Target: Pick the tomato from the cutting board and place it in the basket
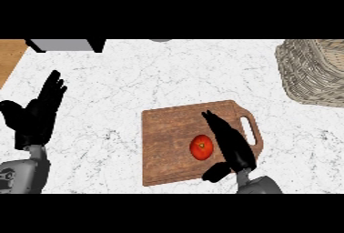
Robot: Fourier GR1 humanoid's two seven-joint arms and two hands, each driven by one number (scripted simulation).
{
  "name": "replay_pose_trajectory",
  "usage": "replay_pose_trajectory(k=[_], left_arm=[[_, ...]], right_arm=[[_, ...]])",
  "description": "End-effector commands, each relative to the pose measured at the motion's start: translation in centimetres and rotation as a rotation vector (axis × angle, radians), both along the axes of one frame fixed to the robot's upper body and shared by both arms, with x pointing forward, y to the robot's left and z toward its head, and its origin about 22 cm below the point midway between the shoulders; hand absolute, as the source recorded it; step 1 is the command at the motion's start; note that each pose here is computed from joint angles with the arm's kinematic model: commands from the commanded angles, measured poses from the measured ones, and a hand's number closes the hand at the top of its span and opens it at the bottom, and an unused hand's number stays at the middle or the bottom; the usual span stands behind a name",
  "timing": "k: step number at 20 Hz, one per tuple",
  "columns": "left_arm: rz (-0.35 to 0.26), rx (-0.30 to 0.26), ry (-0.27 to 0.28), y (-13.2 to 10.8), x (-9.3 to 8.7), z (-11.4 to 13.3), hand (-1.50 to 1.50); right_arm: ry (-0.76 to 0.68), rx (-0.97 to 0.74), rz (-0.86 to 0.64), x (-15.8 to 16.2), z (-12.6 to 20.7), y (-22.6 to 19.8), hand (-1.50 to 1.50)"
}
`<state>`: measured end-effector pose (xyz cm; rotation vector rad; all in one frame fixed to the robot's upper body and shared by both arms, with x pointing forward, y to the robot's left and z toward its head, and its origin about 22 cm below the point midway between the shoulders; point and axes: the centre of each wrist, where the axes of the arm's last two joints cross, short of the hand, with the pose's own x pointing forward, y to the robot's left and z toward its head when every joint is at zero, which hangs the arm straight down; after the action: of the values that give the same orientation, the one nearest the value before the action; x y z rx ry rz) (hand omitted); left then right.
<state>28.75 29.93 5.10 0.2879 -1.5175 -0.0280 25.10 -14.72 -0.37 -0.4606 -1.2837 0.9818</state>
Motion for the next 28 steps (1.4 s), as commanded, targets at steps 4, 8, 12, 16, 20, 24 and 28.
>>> replay_pose_trajectory(k=[4, 8, 12, 16, 20, 24, 28], left_arm=[[-0.006, 0.008, 0.019, -0.1, 1.4, -1.2, 0.00], [0.003, 0.011, -0.011, -1.0, -0.8, -0.5, 0.00], [0.008, -0.013, -0.008, -2.2, 0.9, -0.6, 0.00], [0.003, 0.019, -0.008, -0.6, 1.2, -0.6, 0.00], [-0.008, -0.014, 0.006, 0.0, 1.2, -0.2, 0.00], [-0.015, -0.022, 0.006, 0.4, 0.1, -0.6, 0.00], [-0.020, 0.003, -0.020, -1.5, 0.4, -0.5, 0.00]], right_arm=[[0.004, -0.023, 0.007, 0.7, -0.3, 1.9, -1.50], [0.043, -0.031, 0.016, 1.1, -3.4, 0.9, -1.50], [0.102, -0.058, 0.106, 1.9, -2.2, 2.8, 1.50], [0.085, -0.118, 0.202, 1.4, -3.7, 2.1, 1.50], [0.123, -0.047, 0.209, 1.3, -4.5, 1.2, 1.50], [0.097, -0.015, 0.187, 1.7, -4.5, 1.4, 1.50], [0.096, 0.056, -0.331, 6.8, -1.9, -2.6, 1.50]])
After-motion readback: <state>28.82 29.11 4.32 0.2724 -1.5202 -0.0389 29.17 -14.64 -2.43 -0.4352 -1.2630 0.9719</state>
